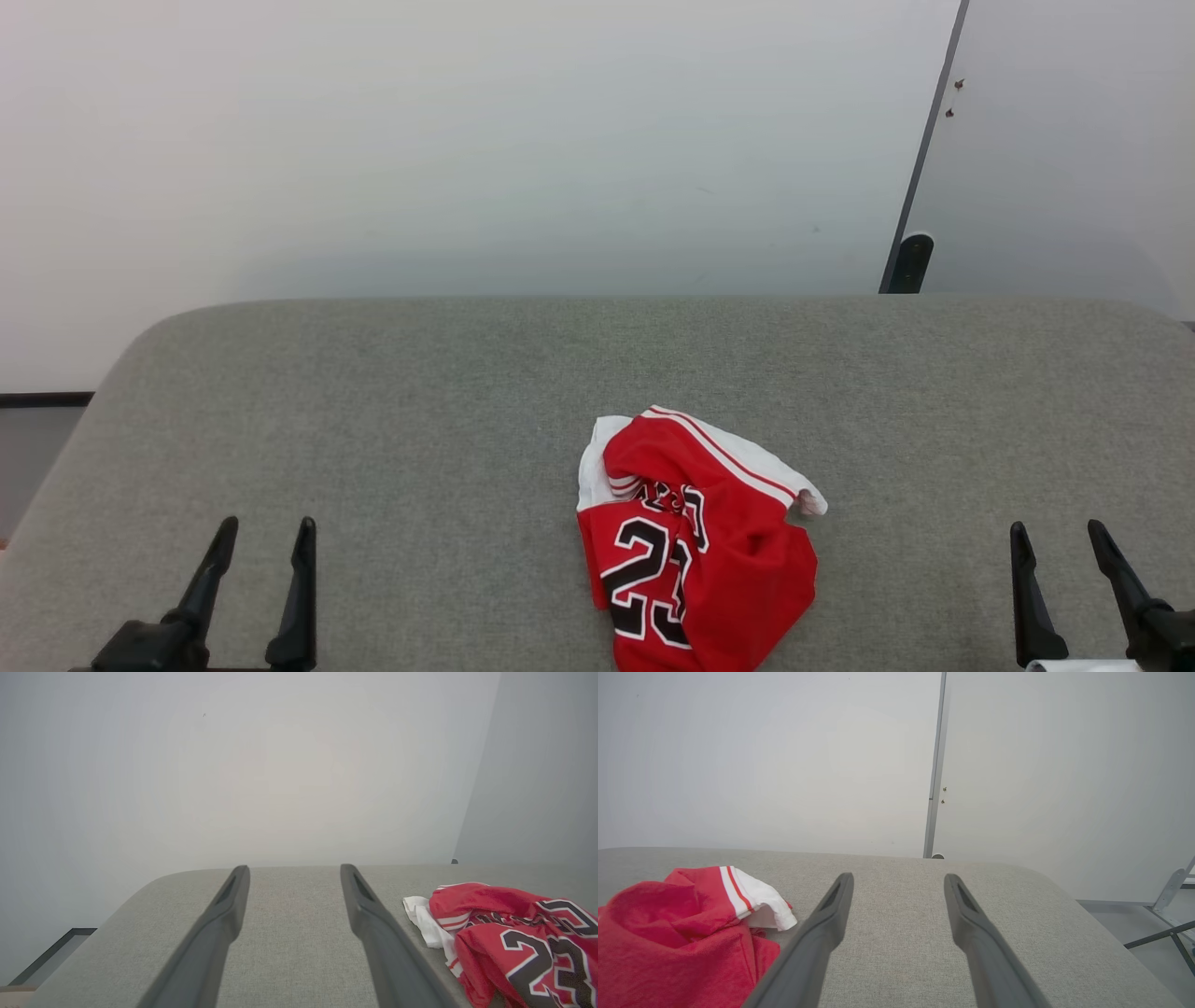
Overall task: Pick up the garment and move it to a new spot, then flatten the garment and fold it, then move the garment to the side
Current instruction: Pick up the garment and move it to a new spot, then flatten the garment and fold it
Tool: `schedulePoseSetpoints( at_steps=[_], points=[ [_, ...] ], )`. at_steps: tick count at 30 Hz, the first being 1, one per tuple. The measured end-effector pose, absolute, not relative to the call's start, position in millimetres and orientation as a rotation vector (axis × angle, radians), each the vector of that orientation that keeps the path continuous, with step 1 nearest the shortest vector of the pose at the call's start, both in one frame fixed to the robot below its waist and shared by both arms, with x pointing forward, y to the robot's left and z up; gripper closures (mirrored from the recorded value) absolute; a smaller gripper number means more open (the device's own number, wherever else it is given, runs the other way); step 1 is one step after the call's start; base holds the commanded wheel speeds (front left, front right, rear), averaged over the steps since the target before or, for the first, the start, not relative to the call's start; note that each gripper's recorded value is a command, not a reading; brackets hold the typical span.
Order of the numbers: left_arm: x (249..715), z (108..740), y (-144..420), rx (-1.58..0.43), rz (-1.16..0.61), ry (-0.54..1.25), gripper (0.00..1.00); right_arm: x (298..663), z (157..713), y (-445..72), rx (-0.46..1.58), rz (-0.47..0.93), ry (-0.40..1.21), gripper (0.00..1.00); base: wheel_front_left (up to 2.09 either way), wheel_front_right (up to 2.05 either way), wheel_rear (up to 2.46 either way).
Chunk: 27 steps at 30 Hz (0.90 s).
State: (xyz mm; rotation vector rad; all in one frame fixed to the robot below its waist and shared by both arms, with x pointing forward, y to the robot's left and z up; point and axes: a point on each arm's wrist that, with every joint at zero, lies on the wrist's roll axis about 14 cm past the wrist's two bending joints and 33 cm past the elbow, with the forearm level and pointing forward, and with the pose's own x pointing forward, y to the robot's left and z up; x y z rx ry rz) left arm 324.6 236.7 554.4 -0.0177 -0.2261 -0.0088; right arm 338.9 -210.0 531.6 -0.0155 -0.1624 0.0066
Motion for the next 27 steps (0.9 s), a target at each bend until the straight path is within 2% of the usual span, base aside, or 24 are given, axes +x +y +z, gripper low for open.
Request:
schedulePoseSetpoints(
  at_steps=[9,18,27],
  points=[
    [321.6,552.4,234.5,-0.024,-0.006,-0.224,0.0,340.2,526.7,-197.0,-0.01,0.042,-0.148,0.0,0.0,0.0,0.0],
    [301.0,558.4,273.6,-0.003,0.105,-0.245,0.0,349.7,523.6,-130.5,0.002,0.236,-0.135,0.0,0.0,0.0,0.0],
    [284.3,552.8,283.2,-0.031,0.142,-0.237,0.0,372.4,519.9,-97.4,-0.024,0.346,-0.077,0.0,0.0,0.0,0.0]
  ],
)
